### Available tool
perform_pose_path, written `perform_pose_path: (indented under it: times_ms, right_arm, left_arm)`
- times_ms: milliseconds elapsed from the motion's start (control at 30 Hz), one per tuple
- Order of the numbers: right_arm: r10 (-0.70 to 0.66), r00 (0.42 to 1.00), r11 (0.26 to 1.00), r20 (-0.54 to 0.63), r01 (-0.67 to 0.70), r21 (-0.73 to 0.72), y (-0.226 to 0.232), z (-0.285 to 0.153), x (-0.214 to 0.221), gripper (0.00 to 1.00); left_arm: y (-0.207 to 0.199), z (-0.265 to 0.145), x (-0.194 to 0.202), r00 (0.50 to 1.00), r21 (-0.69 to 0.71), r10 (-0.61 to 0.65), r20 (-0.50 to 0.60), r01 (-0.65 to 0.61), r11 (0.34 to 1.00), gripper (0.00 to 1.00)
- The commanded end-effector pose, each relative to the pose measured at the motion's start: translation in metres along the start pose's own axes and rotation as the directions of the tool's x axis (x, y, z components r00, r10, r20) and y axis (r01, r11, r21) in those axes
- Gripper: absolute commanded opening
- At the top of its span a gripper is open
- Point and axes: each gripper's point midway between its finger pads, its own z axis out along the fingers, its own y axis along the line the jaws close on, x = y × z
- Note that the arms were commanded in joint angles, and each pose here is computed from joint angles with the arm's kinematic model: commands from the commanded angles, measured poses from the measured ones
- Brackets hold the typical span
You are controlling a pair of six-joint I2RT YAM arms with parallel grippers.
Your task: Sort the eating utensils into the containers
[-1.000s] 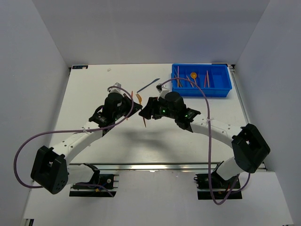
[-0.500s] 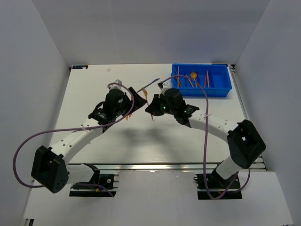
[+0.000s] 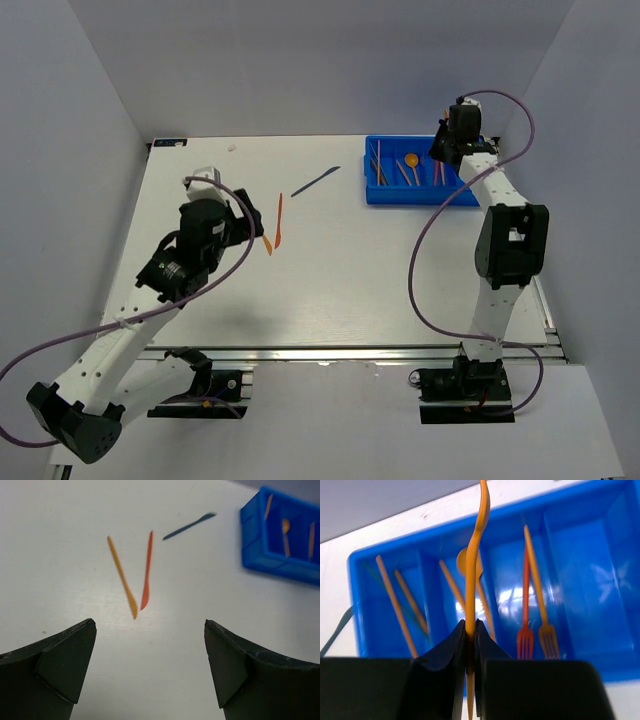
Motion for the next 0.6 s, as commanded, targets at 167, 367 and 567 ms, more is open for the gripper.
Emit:
perform_pose_path:
  times_ms: [167,367,567]
  right_arm:
    - [-0.142,0.99,0.988,-0.008,0.142,0.057,-0.023,0.057,-0.029,0.0]
    - [-0.14,0.99,0.988,-0.026,0.141,0.067,-0.033,0.077,-0.008,0.0]
    - [-0.146,0.989,0.986,-0.031,0.148,0.079,-0.04,0.075,0.006,0.0]
  left_arm:
    - [0.032,-0.006,0.033,0.984,-0.015,0.178,-0.013,-0.178,0.984,0.98]
    - [0.028,-0.012,0.033,0.986,0.025,0.167,0.011,-0.167,0.986,0.98]
    - [0.029,-0.009,0.036,0.985,0.022,0.173,-0.002,-0.173,0.985,0.98]
